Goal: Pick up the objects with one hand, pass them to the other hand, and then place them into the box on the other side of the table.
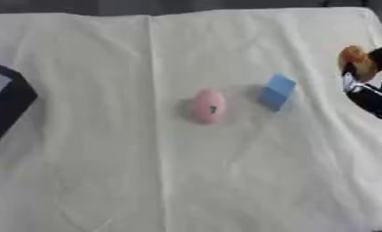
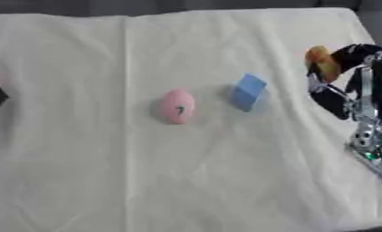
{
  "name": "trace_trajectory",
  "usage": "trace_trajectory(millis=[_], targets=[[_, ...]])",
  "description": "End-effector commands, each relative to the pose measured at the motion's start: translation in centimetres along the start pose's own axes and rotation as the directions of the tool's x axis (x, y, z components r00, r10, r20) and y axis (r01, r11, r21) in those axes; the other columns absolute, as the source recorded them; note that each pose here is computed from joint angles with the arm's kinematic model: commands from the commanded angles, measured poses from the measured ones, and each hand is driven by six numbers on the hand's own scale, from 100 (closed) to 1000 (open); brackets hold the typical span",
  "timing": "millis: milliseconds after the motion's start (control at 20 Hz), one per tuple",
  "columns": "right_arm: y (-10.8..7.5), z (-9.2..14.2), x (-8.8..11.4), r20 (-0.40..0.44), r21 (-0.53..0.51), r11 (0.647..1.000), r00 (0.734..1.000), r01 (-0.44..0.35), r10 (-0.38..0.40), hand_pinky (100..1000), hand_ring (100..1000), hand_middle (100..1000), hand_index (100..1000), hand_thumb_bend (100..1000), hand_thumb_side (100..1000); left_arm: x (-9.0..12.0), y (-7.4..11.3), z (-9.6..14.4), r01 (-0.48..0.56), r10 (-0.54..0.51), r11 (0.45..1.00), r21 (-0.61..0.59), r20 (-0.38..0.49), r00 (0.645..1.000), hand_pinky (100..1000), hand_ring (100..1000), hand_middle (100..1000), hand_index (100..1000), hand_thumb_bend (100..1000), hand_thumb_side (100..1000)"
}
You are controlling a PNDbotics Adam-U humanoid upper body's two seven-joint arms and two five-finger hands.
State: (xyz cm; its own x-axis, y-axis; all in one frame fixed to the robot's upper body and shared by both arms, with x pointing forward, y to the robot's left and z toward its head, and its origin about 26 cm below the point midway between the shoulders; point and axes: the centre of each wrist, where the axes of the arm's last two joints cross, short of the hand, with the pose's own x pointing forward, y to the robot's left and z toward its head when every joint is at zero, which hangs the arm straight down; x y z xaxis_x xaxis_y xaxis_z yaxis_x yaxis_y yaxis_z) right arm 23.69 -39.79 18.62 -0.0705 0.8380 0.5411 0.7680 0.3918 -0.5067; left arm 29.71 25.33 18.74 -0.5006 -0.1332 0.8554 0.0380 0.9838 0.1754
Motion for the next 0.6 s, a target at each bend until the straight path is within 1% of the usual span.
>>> trace_trajectory(millis=[50, 200, 250, 300, 600], targets=[[-0.3, -0.8, 0.9, 0.067, 0.014, 0.999, 0.997, 0.039, -0.040, 213, 485, 435, 450, 194, 100, 1.0, 0.4, -0.5, 0.022, -0.021, 1.000, -0.020, 0.042, 0.999, 908, 776, 677, 761, 100, 832], [-0.1, -1.1, 1.3, 0.085, 0.046, 0.997, 0.994, 0.069, -0.073, 211, 484, 435, 448, 188, 100, 1.5, 0.3, -0.9, 0.025, -0.021, 0.999, -0.044, 0.069, 0.997, 906, 777, 678, 761, 100, 822], [0.0, -1.2, 1.5, 0.088, 0.055, 0.995, 0.993, 0.079, -0.084, 211, 484, 434, 447, 265, 100, 1.6, 0.2, -1.0, 0.024, -0.020, 0.998, -0.055, 0.080, 0.997, 905, 775, 678, 761, 100, 820], [0.1, -1.4, 1.7, 0.093, 0.064, 0.994, 0.991, 0.089, -0.094, 211, 484, 435, 447, 185, 100, 1.8, 0.2, -1.2, 0.024, -0.018, 0.997, -0.067, 0.093, 0.996, 905, 777, 678, 761, 100, 814], [0.6, -2.4, 3.2, 0.119, 0.110, 0.984, 0.981, 0.139, -0.152, 214, 482, 434, 444, 176, 100, 2.7, -0.2, -2.1, 0.037, -0.010, 0.988, -0.147, 0.177, 0.984, 899, 777, 679, 762, 100, 784]])
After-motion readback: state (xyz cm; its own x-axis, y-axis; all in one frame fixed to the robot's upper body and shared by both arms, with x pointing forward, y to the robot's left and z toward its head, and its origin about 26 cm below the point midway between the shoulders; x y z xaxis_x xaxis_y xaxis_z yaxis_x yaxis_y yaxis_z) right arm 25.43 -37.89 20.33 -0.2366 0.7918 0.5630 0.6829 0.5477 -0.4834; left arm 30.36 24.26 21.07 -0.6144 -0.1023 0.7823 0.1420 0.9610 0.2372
